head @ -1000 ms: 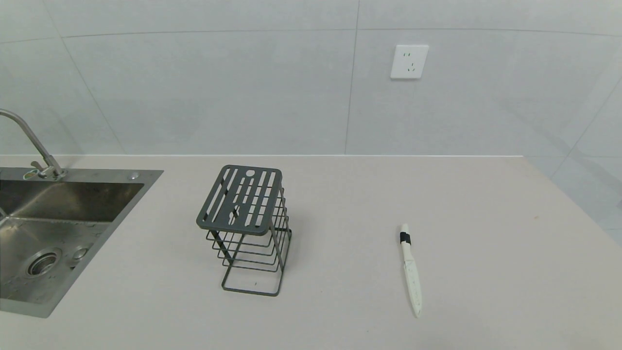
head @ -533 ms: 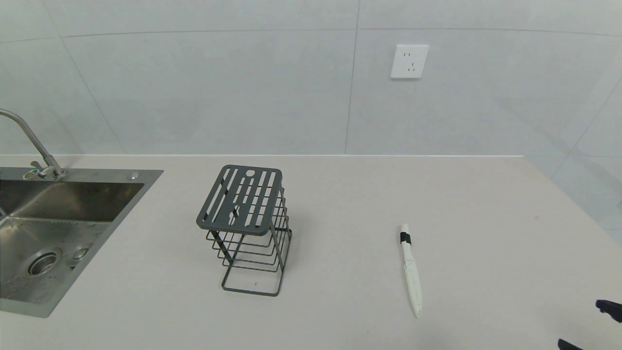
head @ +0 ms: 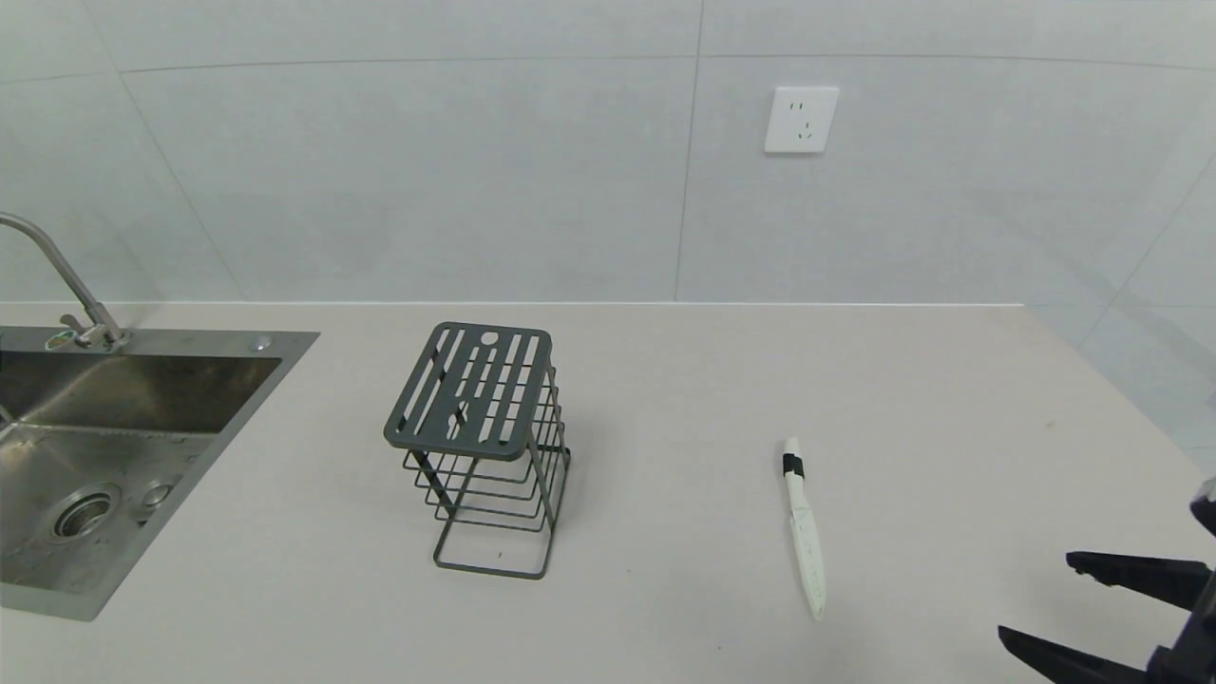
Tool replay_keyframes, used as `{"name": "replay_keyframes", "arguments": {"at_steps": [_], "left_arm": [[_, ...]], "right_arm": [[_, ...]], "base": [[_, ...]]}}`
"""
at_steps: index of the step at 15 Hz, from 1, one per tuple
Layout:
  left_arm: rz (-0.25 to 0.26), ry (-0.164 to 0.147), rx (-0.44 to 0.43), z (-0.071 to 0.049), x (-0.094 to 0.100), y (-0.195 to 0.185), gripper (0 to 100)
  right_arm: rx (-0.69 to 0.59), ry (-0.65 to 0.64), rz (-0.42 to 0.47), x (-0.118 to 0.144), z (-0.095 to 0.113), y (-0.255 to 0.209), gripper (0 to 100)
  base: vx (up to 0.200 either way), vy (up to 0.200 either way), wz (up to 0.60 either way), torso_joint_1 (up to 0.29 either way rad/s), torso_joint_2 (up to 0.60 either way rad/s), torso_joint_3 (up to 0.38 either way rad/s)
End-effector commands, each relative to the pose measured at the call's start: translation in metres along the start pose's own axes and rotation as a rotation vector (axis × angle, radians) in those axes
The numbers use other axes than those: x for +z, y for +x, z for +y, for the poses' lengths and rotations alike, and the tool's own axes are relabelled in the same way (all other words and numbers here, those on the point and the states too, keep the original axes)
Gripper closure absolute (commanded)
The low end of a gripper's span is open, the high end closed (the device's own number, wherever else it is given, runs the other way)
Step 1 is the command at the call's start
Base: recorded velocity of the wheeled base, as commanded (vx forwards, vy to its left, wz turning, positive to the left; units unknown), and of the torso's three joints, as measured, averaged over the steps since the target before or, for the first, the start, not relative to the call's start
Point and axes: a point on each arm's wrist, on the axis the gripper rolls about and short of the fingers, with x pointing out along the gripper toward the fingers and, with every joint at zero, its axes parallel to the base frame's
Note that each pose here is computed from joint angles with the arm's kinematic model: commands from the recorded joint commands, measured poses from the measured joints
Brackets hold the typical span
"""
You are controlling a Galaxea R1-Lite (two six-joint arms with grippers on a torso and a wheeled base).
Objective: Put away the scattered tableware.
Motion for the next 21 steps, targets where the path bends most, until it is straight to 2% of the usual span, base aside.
{"name": "replay_keyframes", "arguments": {"at_steps": [1, 4, 6, 9, 11, 13, 15, 19, 21], "left_arm": [[0.002, 0.0, 0.0, 0.0, 0.0, 0.0, 0], [0.002, 0.0, 0.0, 0.0, 0.0, 0.0, 0], [0.002, 0.0, 0.0, 0.0, 0.0, 0.0, 0], [0.002, 0.0, 0.0, 0.0, 0.0, 0.0, 0], [0.002, 0.0, 0.0, 0.0, 0.0, 0.0, 0], [0.002, 0.0, 0.0, 0.0, 0.0, 0.0, 0], [0.002, 0.0, 0.0, 0.0, 0.0, 0.0, 0], [0.002, 0.0, 0.0, 0.0, 0.0, 0.0, 0], [0.002, 0.0, 0.0, 0.0, 0.0, 0.0, 0]], "right_arm": [[0.024, -0.008, 0.071, 0.015, -0.004, 0.022, 0], [0.032, -0.002, 0.097, 0.038, -0.011, 0.045, 0], [0.028, 0.025, 0.075, 0.058, -0.017, 0.059, 0], [-0.044, 0.094, 0.167, 0.052, -0.019, 0.089, 0], [-0.027, 0.087, 0.191, 0.052, -0.015, 0.101, 0], [-0.013, 0.085, 0.173, 0.055, -0.012, 0.108, 0], [0.019, 0.143, 0.137, 0.061, -0.001, 0.124, 0], [-0.009, 0.176, 0.146, 0.066, 0.026, 0.16, 0], [-0.032, 0.171, 0.155, 0.066, 0.03, 0.167, 0]], "base": [[0.0, 0.0, 0.0, 0.0, 0.0, 0.0], [0.0, 0.0, 0.0, 0.0, 0.0, 0.0], [0.0, 0.0, 0.0, 0.0, 0.0, 0.0], [0.0, 0.0, 0.0, 0.0, 0.0, 0.0], [0.0, 0.0, 0.0, 0.0, 0.0, 0.0], [0.0, 0.0, 0.0, 0.0, 0.0, 0.0], [0.0, 0.0, 0.0, 0.0, 0.0, 0.0], [0.0, 0.0, 0.0, 0.0, 0.0, 0.0], [0.0, 0.0, 0.0, 0.0, 0.0, 0.0]]}}
